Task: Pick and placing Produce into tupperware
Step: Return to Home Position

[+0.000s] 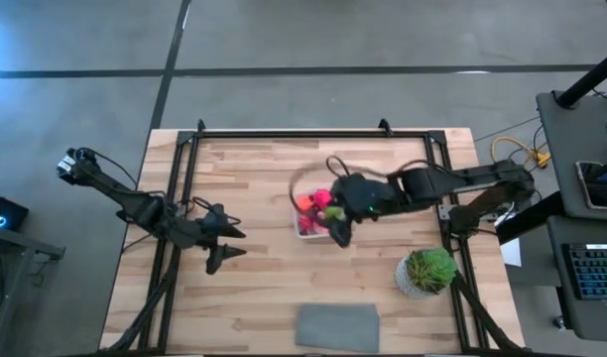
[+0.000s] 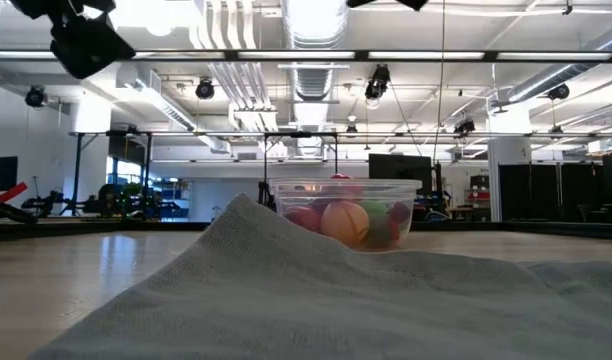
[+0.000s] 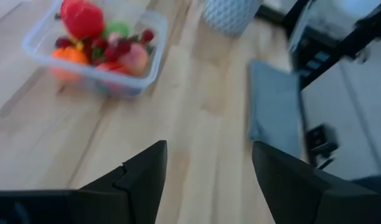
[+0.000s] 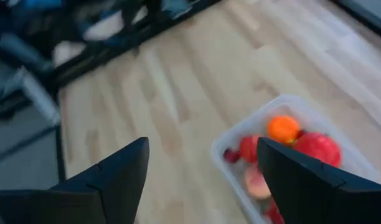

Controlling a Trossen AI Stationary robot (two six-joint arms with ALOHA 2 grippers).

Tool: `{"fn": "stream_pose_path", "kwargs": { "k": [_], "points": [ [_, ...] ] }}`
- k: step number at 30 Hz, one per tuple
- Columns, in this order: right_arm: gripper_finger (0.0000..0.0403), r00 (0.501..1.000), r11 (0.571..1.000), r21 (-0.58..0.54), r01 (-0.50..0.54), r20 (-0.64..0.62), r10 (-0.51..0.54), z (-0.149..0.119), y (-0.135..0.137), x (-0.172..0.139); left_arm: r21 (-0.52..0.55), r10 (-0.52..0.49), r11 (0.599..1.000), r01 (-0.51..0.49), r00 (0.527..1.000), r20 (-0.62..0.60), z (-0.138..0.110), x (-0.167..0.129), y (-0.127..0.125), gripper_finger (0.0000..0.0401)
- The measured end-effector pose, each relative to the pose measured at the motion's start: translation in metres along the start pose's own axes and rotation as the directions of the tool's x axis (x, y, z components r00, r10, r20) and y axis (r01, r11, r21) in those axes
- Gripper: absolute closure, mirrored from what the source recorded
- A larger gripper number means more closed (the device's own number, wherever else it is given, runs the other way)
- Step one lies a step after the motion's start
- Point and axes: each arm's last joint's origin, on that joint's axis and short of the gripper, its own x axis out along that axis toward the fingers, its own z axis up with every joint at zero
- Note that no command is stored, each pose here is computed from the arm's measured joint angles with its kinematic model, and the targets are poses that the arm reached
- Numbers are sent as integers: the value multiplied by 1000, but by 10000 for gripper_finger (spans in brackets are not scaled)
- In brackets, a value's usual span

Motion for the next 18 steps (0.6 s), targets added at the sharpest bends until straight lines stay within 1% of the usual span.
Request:
{"fn": "stream_pose_path", "kwargs": {
  "k": [2,3,5,7,10,12,14,18],
  "points": [
    [111,1000,999,-33,-18,-21,17,-10,2,-5,-14,-27,1000,27,999,33,-1,-1,2,180],
    [111,999,999,-31,-19,-30,18,-17,1,-5,-18,-33,999,34,999,41,-5,-1,4,180],
    [111,999,1000,16,-11,-50,12,-35,-7,-5,-36,-54,998,57,996,66,-12,-1,10,180],
    [111,998,998,60,-34,-45,37,-55,-15,-6,-55,-101,993,108,989,108,-18,0,15,180],
    [111,990,984,115,-134,46,130,-80,-30,-15,-77,-188,976,205,964,187,-26,-3,21,180],
    [112,974,969,139,-202,127,185,-92,-43,-26,-83,-221,966,245,947,232,-30,-5,26,180],
    [112,956,958,142,-251,192,222,-104,-56,-36,-76,-236,962,263,937,258,-34,-10,32,180],
    [108,907,938,94,-333,302,292,-119,-76,-64,-37,-257,959,282,913,318,-34,-21,38,180]
  ]
}}
